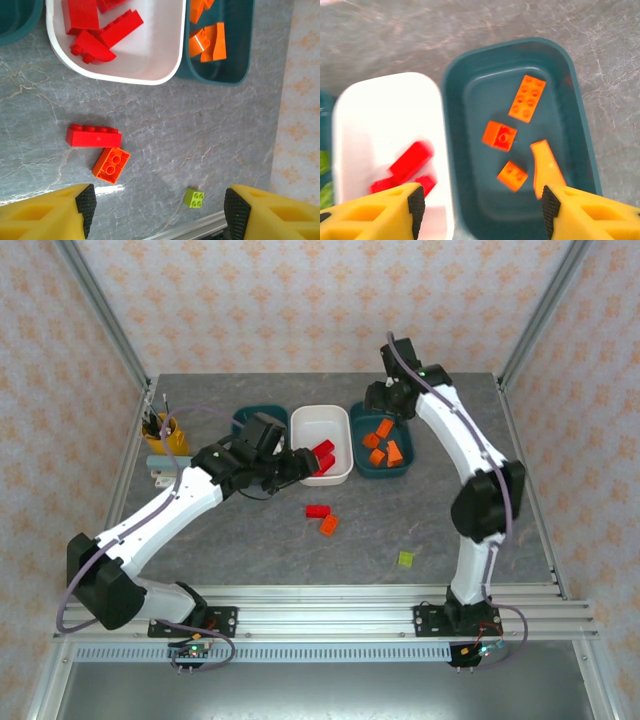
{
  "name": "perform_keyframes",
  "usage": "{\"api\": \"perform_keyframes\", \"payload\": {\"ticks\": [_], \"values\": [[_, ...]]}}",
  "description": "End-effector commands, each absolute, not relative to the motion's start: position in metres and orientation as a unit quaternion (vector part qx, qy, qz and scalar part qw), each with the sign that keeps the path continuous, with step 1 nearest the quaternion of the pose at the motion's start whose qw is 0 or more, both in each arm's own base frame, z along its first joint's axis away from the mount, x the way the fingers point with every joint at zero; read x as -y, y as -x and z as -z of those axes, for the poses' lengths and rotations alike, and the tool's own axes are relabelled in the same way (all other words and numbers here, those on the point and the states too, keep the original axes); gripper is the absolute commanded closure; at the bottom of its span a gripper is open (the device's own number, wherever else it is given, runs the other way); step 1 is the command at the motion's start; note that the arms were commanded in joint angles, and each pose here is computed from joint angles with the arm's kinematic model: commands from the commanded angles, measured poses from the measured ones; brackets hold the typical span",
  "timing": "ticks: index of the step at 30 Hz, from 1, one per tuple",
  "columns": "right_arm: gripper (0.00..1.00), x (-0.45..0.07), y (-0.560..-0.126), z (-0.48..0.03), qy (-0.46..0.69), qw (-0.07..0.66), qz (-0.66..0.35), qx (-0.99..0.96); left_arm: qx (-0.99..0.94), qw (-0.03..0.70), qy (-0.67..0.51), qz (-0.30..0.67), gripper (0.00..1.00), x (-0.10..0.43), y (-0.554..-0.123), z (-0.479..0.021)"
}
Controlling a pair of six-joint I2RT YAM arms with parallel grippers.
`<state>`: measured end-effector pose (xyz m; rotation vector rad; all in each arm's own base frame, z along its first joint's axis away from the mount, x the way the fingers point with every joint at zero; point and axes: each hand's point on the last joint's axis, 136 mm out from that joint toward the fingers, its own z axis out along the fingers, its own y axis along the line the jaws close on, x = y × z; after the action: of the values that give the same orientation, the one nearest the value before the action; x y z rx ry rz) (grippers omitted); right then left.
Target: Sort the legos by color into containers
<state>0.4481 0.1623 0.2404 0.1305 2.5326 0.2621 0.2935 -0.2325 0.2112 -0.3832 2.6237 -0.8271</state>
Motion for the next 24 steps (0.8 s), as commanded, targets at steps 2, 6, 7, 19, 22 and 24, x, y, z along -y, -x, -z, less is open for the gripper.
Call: {"api": "perform_keyframes", "payload": {"ticks": [2,6,7,19,22,24], "values": [[0.35,-0.171,-0.392,-0.248,-0.071,0.269,-0.147,-0.949,-0.945,0.174,0.108,0.254,0.29,0.233,-0.287,-0.202],[0.34,-0.18,-0.336,-0.244,-0.078,0.24,-0.192,-0.949,-0.958,0.152,0.108,0.216,0.29,0.227,-0.281,-0.179],[0.31,-0.184,-0.322,-0.242,-0.078,0.228,-0.206,-0.948,-0.96,0.147,0.103,0.214,0.29,0.229,-0.28,-0.173],[0.09,-0.194,-0.23,-0.199,-0.088,0.13,-0.311,-0.937,-0.986,0.1,-0.008,0.133,0.15,0.244,-0.29,-0.111],[0.08,-0.191,-0.225,-0.194,-0.085,0.124,-0.302,-0.941,-0.99,0.076,-0.031,0.114,0.1,0.248,-0.292,-0.095],[0.08,-0.19,-0.225,-0.193,-0.085,0.124,-0.299,-0.942,-0.991,0.066,-0.048,0.104,0.08,0.25,-0.292,-0.087]]}}
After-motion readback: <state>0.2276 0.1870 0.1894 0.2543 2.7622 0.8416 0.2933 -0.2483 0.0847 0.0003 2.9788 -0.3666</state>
